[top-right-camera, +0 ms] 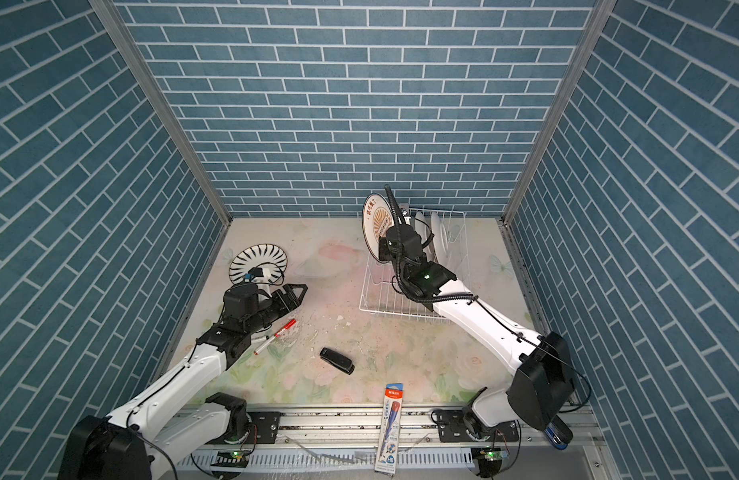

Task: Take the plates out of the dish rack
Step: 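Carry the printed plate toward the left gripper with the right gripper, then lower the orange-sunburst printed plate toward the table beside the blue-striped plate, then set the printed plate flat on the table and open the right gripper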

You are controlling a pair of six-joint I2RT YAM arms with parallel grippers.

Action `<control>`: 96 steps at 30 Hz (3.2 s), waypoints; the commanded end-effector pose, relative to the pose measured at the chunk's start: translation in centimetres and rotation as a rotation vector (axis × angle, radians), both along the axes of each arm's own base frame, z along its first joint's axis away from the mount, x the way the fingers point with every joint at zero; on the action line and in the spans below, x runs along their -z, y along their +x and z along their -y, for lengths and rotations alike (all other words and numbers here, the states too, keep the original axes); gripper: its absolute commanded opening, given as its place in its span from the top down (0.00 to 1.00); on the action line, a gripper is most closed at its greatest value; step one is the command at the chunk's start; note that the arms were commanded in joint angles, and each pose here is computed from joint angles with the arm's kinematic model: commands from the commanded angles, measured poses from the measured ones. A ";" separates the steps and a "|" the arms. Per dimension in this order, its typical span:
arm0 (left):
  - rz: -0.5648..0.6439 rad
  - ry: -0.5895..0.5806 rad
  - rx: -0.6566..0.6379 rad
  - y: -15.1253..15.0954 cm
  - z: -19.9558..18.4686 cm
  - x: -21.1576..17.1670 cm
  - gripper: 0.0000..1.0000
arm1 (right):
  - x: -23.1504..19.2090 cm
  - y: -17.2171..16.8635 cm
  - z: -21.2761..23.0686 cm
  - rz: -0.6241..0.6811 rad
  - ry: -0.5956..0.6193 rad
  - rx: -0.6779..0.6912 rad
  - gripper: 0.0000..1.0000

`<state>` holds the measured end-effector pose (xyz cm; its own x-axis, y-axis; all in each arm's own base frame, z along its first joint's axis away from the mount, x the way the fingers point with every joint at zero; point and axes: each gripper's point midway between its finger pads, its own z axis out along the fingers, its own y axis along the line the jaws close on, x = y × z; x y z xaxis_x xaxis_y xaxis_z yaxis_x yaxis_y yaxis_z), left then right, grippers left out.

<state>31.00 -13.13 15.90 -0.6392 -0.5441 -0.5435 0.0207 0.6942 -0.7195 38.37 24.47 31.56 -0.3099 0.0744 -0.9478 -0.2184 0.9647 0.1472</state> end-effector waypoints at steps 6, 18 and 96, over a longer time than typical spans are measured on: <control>0.052 -0.082 0.040 1.0 1.5 -1.9 0.15 | -0.6 -1.5 -0.9 -0.054 0.242 -0.094 1.00; 0.097 -0.135 0.087 1.2 2.5 -2.7 0.14 | 0.4 -2.2 -2.9 -0.123 0.353 -0.219 1.00; 0.132 -0.347 0.152 2.8 4.8 -4.5 0.69 | 8.7 -5.1 -11.7 -0.627 0.914 -0.398 1.00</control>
